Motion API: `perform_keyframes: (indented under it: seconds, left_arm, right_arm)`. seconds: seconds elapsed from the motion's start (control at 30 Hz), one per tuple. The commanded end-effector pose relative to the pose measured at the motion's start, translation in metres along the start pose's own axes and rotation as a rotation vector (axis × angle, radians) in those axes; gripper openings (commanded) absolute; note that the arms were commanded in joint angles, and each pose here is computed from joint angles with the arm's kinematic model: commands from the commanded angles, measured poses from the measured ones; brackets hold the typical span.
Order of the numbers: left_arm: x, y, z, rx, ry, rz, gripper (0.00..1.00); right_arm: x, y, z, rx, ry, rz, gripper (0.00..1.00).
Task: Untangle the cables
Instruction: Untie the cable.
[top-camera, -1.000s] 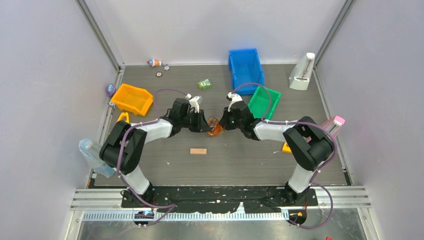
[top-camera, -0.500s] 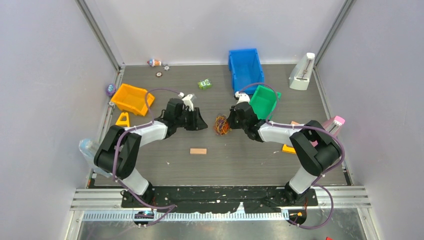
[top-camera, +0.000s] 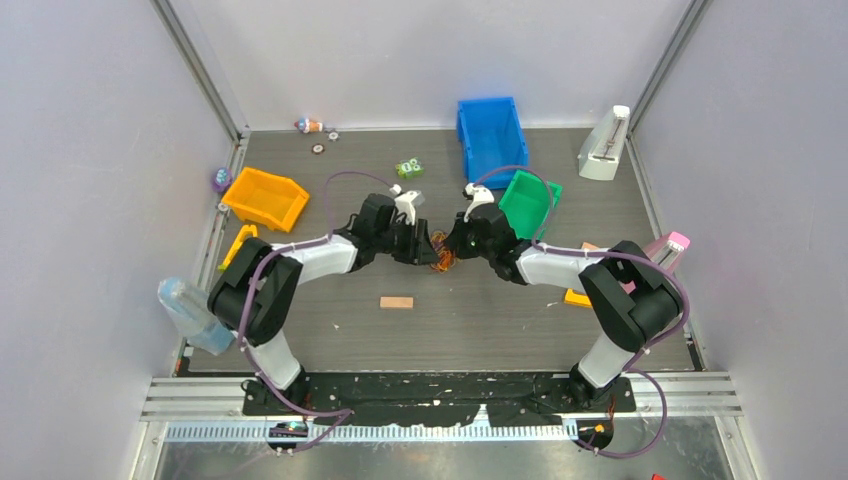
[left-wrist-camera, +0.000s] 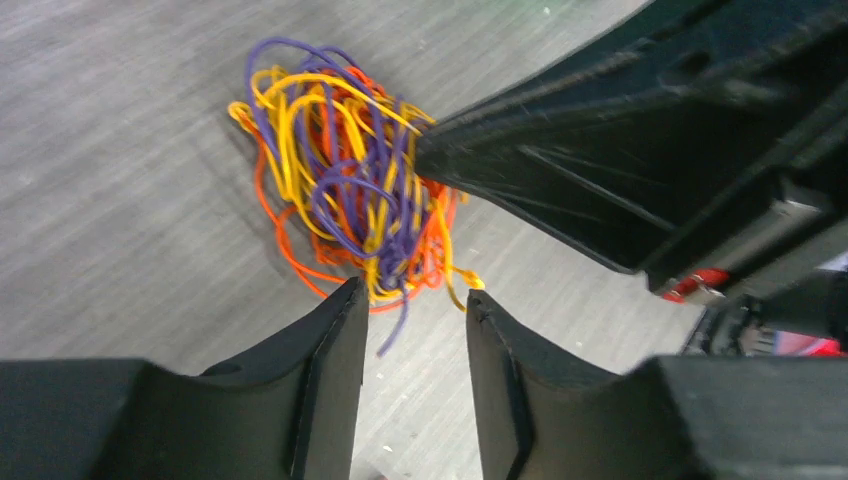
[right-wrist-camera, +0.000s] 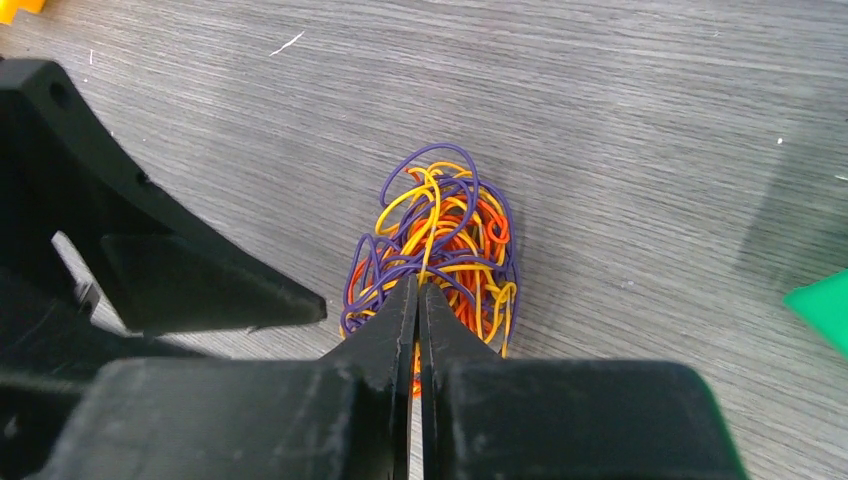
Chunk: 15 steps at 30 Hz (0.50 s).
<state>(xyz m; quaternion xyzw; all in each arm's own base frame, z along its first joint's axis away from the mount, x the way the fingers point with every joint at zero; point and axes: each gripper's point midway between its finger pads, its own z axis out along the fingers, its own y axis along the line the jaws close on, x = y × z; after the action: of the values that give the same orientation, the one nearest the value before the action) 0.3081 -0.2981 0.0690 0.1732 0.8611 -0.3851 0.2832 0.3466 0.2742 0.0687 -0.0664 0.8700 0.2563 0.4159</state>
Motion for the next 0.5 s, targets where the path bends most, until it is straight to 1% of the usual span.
perform_keyframes:
  seconds: [0.0, 0.07, 0.1, 0.23, 0.3, 0.47]
  left_arm:
    - [-0.012, 0.015, 0.008, -0.071, 0.003, 0.011, 0.37]
    - [-0.017, 0.018, 0.008, -0.091, -0.011, 0.002, 0.36]
    - [-0.018, 0.019, 0.006, -0.097, -0.017, 0.001, 0.37]
    - [-0.030, 0.020, -0.015, -0.120, -0.105, 0.007, 0.47]
    - [-0.037, 0.019, -0.023, -0.136, -0.127, 0.016, 0.50]
    - [-0.053, 0.025, -0.022, -0.201, -0.113, 0.010, 0.56]
  right_arm:
    - [-0.015, 0.010, -0.002, -0.043, -0.049, -0.007, 0.05]
    - [-0.016, 0.009, -0.003, -0.040, -0.052, -0.005, 0.05]
    - [-0.015, 0.009, -0.003, -0.038, -0.051, -0.005, 0.05]
    - [-0.016, 0.007, -0.004, -0.030, -0.053, -0.004, 0.06]
    - [-0.015, 0.007, -0.004, -0.029, -0.051, -0.003, 0.05]
    - [-0.015, 0.006, -0.003, -0.025, -0.049, -0.002, 0.05]
